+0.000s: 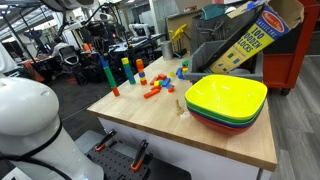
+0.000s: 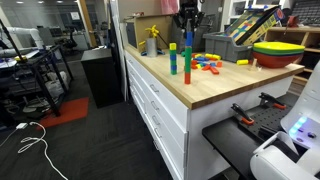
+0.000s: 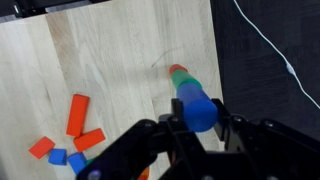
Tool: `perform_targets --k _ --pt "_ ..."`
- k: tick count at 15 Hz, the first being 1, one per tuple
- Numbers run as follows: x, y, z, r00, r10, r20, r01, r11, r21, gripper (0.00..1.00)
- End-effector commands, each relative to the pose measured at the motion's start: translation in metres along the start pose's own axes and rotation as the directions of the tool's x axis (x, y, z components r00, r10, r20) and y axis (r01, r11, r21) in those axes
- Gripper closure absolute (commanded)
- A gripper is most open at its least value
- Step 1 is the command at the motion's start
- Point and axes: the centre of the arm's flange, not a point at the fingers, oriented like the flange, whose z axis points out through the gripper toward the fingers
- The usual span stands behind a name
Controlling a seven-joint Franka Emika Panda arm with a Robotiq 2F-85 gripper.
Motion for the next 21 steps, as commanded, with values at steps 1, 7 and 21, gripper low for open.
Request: perform_targets --k 1,7,21 --pt "0.0037 -0.0021 -0.0043 1.0 0.015 0.011 -0.015 1.0 0.013 0.92" --pt "0.0042 -0.0015 -0.0032 1.0 0.016 0.012 -0.016 1.0 0.012 0.92" --pt "0.0038 -0.0015 -0.0008 1.0 0.01 0.013 -0.01 1.0 0.008 0.92"
